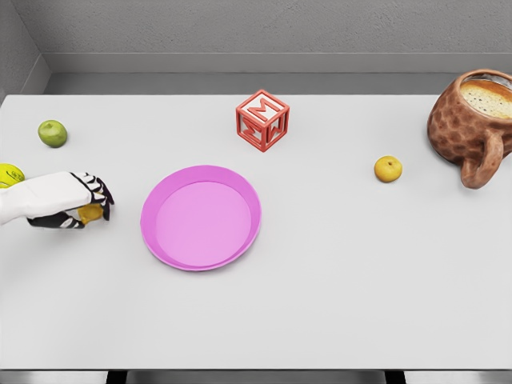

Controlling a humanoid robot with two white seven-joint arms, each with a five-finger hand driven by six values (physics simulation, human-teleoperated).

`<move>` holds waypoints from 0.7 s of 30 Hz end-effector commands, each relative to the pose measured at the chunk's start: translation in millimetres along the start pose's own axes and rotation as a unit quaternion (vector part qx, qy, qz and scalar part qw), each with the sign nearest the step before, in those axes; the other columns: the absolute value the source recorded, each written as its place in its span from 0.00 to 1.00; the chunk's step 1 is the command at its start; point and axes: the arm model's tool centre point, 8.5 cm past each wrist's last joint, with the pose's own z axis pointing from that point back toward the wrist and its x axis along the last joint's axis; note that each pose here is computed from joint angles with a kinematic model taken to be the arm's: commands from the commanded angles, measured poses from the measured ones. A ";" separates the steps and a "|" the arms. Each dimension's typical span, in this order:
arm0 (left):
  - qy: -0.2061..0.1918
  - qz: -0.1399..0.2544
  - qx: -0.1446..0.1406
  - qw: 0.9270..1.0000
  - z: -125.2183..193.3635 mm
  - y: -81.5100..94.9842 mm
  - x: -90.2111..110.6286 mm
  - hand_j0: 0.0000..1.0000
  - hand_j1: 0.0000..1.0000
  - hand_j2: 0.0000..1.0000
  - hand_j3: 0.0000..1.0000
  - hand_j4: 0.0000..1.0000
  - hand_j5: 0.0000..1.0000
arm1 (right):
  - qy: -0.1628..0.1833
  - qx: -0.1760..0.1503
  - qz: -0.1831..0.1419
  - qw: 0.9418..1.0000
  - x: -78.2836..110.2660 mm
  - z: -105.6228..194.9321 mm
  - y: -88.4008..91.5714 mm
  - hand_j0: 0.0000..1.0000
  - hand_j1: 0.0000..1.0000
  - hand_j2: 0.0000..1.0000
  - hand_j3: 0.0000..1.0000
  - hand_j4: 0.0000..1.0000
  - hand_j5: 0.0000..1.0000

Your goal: Put the lemon on the plate with left arm

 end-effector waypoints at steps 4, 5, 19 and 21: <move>-0.004 0.003 0.007 1.000 -1.9 2.6 2.0 0.50 0.50 0.50 0.50 0.50 0.50 | 0.000 0.000 0.000 1.000 0.0 0.0 0.0 1.00 1.00 1.00 1.00 1.00 1.00; -0.005 0.003 0.008 1.000 -2.8 2.5 2.5 0.50 0.50 0.50 0.50 0.50 0.50 | 0.000 0.001 0.000 1.000 0.0 0.0 0.1 1.00 1.00 1.00 1.00 1.00 1.00; -0.046 -0.013 0.049 0.998 -11.8 29.3 26.9 0.50 0.50 0.50 0.50 0.50 0.50 | 0.000 0.000 0.000 1.000 0.0 0.0 0.0 1.00 1.00 1.00 1.00 1.00 1.00; -0.052 -0.011 0.054 0.997 -15.8 29.2 30.4 0.50 0.50 0.50 0.50 0.50 0.50 | 0.000 0.000 0.000 1.000 0.0 0.0 0.0 1.00 1.00 1.00 1.00 1.00 1.00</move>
